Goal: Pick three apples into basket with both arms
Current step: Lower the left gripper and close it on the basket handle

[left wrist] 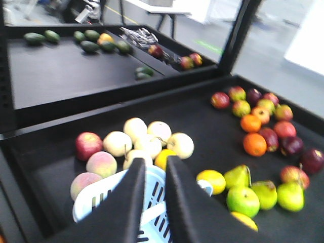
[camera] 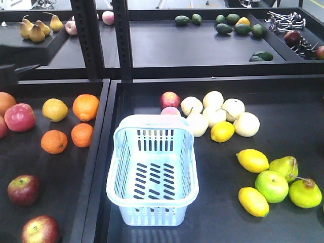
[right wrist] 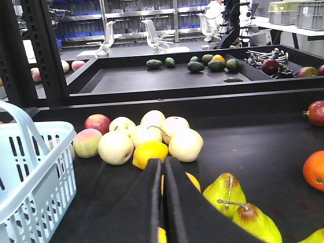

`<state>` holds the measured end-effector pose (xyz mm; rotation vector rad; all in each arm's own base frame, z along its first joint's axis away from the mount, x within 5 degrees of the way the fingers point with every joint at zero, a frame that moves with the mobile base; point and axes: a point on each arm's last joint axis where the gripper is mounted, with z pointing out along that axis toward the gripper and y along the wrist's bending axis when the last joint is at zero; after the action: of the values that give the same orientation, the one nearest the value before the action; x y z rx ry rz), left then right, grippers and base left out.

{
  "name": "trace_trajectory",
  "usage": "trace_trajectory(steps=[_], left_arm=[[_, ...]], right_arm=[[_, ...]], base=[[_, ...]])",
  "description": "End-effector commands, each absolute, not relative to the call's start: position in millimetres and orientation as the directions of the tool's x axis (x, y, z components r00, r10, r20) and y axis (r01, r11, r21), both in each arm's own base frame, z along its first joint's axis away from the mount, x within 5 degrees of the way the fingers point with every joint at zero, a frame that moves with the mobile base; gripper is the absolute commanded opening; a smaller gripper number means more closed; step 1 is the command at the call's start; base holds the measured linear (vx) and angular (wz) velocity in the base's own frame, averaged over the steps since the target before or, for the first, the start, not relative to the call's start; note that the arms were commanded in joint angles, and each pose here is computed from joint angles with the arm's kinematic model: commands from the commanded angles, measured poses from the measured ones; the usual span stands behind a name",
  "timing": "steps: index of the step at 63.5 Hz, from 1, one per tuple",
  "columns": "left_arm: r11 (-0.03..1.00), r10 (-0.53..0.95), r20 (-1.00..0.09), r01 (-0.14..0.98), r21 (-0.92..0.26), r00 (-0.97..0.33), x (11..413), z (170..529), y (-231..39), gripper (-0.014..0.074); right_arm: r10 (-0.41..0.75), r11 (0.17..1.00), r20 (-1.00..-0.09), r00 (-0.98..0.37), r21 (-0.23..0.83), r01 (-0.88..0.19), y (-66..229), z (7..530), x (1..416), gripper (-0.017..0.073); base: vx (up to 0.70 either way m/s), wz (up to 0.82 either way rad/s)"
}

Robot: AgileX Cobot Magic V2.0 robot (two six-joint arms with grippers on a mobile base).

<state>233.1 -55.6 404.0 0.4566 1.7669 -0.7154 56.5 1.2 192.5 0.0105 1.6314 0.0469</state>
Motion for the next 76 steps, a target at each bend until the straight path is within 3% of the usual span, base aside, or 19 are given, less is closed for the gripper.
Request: trace_trajectory(steps=[1,10,20,29,42,54,76], left_arm=[[0.686,-0.059,-0.960,0.688,-0.237,-0.273,250,422,-63,0.0248],[0.635,0.074,-0.962,0.756,-0.157,-0.263,285,422,-85,0.0441],[0.545,0.292,-0.936,0.838,-0.008,-0.199,314,417,-122,0.0545],[0.426,0.507,-0.854,0.896,0.128,-0.119,330,401,-156,0.0537],[0.346,0.613,-0.783,0.928,0.141,-0.110,345,361,-191,0.0519],[0.304,0.724,-0.686,0.928,0.215,-0.078,354,339,-194,0.0519],[0.314,0.723,-0.687,0.921,0.229,-0.075,356,338,-194,0.0519]], right_arm=[[0.020,1.000,-1.000,0.010,0.020,-0.020,1,195,56,-0.0004],[0.020,1.000,-1.000,0.010,0.020,-0.020,1,195,56,-0.0004],[0.020,1.000,-1.000,0.010,0.020,-0.020,1,195,56,-0.0004],[0.020,1.000,-1.000,0.010,0.020,-0.020,1,195,56,-0.0004],[0.020,1.000,-1.000,0.010,0.020,-0.020,1,195,56,-0.0004],[0.020,1.000,-1.000,0.010,0.020,-0.020,1,195,56,-0.0004],[0.020,1.000,-1.000,0.010,0.020,-0.020,1,195,56,-0.0004]], base=[[0.00,0.00],[0.00,0.00],[0.00,0.00],[0.00,0.00],[0.00,0.00],[0.00,0.00],[0.00,0.00]])
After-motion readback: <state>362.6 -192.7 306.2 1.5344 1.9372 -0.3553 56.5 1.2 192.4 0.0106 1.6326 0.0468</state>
